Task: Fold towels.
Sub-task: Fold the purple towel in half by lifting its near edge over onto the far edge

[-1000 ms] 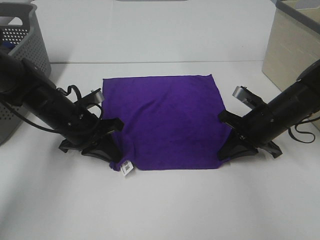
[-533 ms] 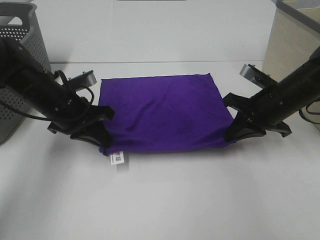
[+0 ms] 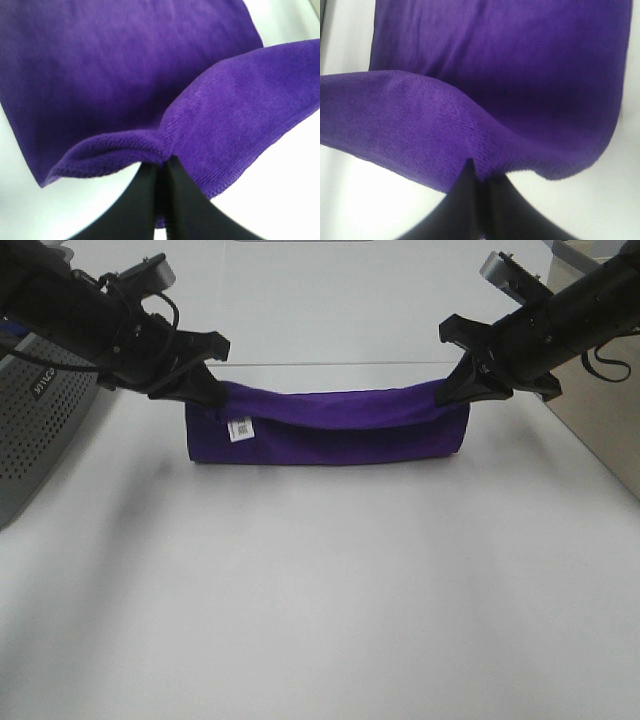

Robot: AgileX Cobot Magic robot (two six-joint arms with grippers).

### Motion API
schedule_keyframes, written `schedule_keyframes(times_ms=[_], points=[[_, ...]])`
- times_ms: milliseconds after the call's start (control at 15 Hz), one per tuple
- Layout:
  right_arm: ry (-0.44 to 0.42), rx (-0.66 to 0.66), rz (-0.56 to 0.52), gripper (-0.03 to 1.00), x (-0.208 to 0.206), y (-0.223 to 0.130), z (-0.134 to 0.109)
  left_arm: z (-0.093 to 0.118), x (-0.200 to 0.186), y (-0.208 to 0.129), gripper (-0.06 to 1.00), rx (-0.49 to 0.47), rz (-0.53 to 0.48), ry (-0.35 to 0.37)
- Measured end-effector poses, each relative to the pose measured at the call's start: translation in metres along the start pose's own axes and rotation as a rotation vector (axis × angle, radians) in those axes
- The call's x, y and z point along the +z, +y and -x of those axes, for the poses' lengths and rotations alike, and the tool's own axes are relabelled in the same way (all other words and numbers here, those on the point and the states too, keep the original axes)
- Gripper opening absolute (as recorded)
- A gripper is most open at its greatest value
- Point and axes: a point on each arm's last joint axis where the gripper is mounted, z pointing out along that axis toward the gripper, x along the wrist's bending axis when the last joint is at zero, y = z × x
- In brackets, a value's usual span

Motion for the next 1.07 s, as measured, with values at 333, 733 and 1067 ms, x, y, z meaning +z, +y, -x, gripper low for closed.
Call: schedule_keyframes(times_ms=[333,733,1067], points=[[0.023,-0.053,0.090,0.01,0.032,0.067,0.012,-0.013,0.022,0.031,0.00,0.057,0.101,0.058],[-0.019,-0.074,0.004,0.01,0.075,0.093,0.037,-0.033,0.060,0.046,0.00,0.092,0.127,0.094],[-0.018,-0.057,-0.024,0.02,0.088,0.088,0.045,-0.038,0.068,0.042,0.01,0.112,0.105,0.108]])
